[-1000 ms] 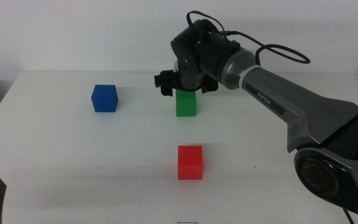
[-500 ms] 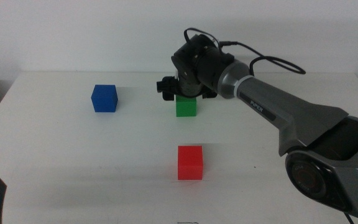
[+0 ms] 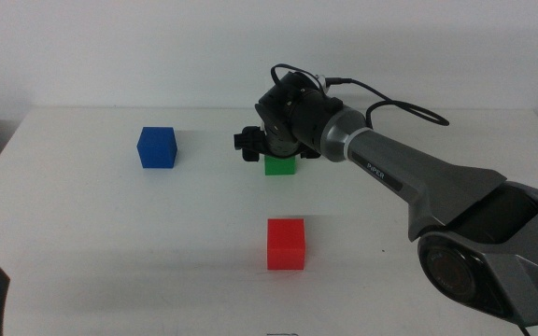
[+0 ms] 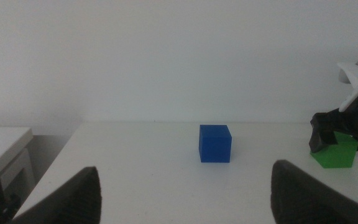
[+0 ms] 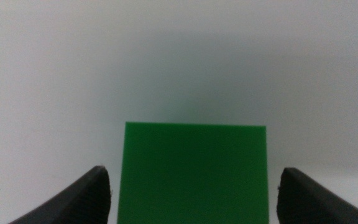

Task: Stack red cubes first, then green, then blue cubes in a specific spot.

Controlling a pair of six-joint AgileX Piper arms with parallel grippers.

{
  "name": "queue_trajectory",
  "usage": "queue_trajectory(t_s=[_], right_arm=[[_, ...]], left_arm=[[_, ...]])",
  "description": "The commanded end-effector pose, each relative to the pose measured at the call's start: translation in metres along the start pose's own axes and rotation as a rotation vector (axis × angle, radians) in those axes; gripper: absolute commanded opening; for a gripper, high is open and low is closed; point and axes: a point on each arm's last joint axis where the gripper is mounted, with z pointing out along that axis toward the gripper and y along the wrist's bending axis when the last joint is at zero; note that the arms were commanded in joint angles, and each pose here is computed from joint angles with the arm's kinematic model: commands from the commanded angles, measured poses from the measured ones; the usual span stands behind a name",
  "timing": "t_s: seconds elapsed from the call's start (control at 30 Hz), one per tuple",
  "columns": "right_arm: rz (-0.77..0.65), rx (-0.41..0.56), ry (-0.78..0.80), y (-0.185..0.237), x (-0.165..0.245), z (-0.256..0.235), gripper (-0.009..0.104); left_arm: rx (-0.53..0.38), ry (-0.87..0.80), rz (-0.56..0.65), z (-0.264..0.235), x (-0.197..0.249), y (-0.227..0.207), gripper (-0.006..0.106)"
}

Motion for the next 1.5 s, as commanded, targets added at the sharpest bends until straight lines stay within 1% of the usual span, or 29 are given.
queue_trajectory(t_s=[0.0, 0.17, 0.23, 0.3, 0.4, 0.57, 0.7, 0.8, 0.93, 1.07, 1.17, 1.33, 1.47], right_arm=[[0.022, -0.040, -0.146, -0.005, -0.035, -0.041, 0.069], [0.044, -0.040, -0.135, -0.008, -0.036, -0.040, 0.030], [0.032, -0.028, -0.124, -0.009, -0.037, -0.044, 0.012], [0.003, -0.016, -0.109, -0.007, -0.038, -0.054, -0.002], [-0.014, -0.013, -0.086, -0.002, -0.038, -0.077, -0.001], [-0.045, 0.027, -0.088, 0.005, -0.036, -0.122, -0.001], [-0.070, -0.002, -0.117, 0.010, -0.025, -0.171, -0.001], [-0.027, -0.022, -0.147, 0.000, -0.014, -0.204, -0.001], [0.026, -0.044, -0.171, -0.008, 0.019, -0.230, -0.001], [0.042, -0.051, -0.178, 0.002, 0.056, -0.245, -0.001], [0.060, -0.034, -0.152, 0.009, 0.069, -0.246, -0.001], [0.060, -0.037, -0.113, 0.016, 0.078, -0.241, -0.001], [0.060, -0.025, -0.105, 0.015, 0.077, -0.237, -0.001]], left_arm=[[0.007, -0.107, -0.020, -0.002, -0.010, 0.000, 0.094], [0.007, -0.107, -0.020, -0.002, -0.010, 0.000, 0.094], [0.007, -0.107, -0.020, -0.002, -0.010, 0.000, 0.094], [0.007, -0.107, -0.020, -0.002, -0.010, 0.000, 0.094], [0.007, -0.107, -0.020, -0.002, -0.010, 0.000, 0.094], [0.007, -0.107, -0.020, -0.002, -0.010, 0.000, 0.094], [0.007, -0.107, -0.020, -0.002, -0.010, 0.000, 0.094], [0.007, -0.107, -0.020, -0.002, -0.010, 0.000, 0.094], [0.007, -0.107, -0.020, -0.002, -0.010, 0.000, 0.094], [0.007, -0.107, -0.020, -0.002, -0.010, 0.000, 0.094], [0.007, -0.107, -0.020, -0.002, -0.010, 0.000, 0.094], [0.007, -0.107, -0.020, -0.002, -0.010, 0.000, 0.094], [0.007, -0.107, -0.020, -0.002, -0.010, 0.000, 0.094]])
